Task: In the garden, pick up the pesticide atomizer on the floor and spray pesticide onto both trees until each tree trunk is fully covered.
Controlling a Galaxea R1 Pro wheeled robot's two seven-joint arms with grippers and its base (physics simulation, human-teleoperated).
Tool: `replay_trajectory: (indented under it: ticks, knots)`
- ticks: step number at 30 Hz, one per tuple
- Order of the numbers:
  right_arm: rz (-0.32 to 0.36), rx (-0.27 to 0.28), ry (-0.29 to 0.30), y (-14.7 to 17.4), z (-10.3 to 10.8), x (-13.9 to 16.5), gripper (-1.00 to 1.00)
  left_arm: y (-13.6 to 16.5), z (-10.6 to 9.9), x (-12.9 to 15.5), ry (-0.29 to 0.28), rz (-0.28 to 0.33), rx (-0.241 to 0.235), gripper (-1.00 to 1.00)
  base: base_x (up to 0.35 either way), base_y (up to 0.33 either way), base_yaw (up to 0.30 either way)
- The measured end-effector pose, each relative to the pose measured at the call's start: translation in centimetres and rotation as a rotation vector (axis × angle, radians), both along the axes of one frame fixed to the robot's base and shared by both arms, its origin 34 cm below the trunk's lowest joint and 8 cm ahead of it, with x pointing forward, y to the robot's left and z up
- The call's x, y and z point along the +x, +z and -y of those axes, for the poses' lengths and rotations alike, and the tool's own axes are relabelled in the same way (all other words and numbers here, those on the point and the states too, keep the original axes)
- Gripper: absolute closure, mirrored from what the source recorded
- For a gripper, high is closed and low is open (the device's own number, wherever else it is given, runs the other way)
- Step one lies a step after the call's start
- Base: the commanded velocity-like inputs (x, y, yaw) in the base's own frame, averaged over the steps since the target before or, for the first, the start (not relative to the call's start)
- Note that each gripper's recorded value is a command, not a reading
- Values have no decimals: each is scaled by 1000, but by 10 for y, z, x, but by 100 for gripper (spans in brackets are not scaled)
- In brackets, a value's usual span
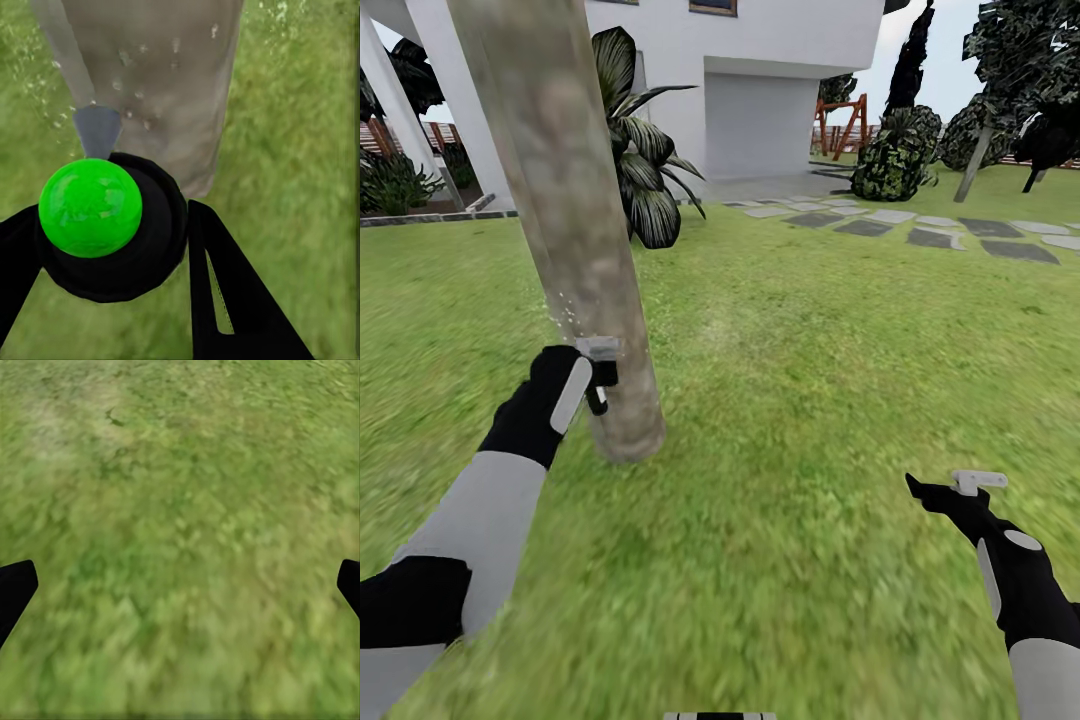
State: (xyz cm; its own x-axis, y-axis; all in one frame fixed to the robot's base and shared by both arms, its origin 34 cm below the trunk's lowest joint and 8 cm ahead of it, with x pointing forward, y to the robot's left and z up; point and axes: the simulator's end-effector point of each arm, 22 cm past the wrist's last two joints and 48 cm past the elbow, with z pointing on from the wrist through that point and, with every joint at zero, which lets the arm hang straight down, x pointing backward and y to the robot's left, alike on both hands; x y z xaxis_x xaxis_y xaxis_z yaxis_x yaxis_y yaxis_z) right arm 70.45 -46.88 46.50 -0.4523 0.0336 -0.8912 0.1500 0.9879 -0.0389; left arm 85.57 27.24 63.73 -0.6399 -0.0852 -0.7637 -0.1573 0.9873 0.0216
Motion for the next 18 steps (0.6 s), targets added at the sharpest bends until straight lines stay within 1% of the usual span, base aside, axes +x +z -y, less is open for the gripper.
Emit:
replay_trajectory:
  ticks: [1,3,4,6,8,11,12,16,18]
  knots:
    - [0,0,0,0,0,0,-100,8,-2,3,3,3,0,100,0,0,0]
    - [0,0,1,0,0,0,-100,33,-13,9,29,6,-30,100,0,0,0]
    - [-1,0,1,0,0,0,-100,41,-14,11,31,8,-38,100,0,0,0]
    - [0,0,0,0,0,0,-100,58,-11,16,26,23,-47,100,0,0,0]
    - [1,0,0,0,0,0,-100,93,-6,27,18,68,-54,100,0,0,0]
    - [1,-1,0,1,0,0,-100,120,-4,35,14,102,-57,100,0,0,0]
    - [1,-1,0,0,0,0,-100,125,-4,36,12,106,-57,100,0,0,0]
    - [0,0,0,0,0,0,-100,119,-4,35,11,98,-53,100,0,-2,0]
    - [0,-1,0,0,0,0,-100,118,-5,34,13,97,-48,100,0,-170,0]
